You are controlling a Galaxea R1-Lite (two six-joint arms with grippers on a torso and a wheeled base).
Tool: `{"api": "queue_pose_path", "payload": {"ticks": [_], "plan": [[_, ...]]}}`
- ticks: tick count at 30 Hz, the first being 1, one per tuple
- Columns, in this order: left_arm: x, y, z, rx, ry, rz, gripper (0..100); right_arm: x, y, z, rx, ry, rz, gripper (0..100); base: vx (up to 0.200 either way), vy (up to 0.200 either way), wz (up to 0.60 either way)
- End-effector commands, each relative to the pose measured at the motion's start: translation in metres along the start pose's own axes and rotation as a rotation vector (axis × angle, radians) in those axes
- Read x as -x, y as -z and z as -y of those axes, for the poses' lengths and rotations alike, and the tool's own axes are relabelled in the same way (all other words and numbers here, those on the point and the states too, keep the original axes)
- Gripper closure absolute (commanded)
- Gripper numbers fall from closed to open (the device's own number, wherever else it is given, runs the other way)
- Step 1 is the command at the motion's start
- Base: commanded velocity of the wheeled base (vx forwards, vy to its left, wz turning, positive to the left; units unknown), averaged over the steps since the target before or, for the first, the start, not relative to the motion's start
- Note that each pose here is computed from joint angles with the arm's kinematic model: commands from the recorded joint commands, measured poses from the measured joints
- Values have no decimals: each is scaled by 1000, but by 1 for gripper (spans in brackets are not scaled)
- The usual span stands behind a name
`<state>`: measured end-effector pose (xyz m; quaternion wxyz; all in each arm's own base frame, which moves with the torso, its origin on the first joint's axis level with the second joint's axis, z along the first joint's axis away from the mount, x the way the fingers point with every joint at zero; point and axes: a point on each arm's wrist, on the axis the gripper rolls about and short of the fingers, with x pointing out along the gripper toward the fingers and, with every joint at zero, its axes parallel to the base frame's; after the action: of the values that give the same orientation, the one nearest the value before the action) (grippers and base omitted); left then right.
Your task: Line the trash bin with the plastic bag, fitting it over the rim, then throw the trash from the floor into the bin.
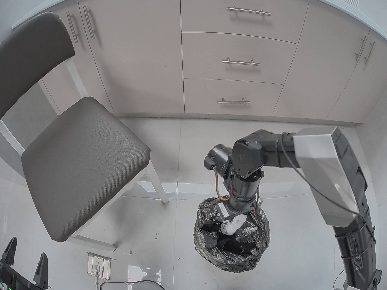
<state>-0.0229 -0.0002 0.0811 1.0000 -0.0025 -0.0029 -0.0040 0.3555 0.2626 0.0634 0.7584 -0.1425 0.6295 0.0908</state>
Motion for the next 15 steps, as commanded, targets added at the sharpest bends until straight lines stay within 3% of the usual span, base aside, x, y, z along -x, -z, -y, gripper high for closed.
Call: {"api": "queue_pose_path", "payload": {"ticks": [1, 7, 15], "plan": [[-1, 5, 0, 1, 0, -7, 0, -39, 6, -16, 45, 37, -76, 100, 0, 0, 0], [-1, 5, 0, 1, 0, -7, 0, -64, 9, -19, 63, 91, -106, 100, 0, 0, 0], [-1, 5, 0, 0, 0, -7, 0, -62, 9, -18, 63, 94, -105, 100, 0, 0, 0]]}}
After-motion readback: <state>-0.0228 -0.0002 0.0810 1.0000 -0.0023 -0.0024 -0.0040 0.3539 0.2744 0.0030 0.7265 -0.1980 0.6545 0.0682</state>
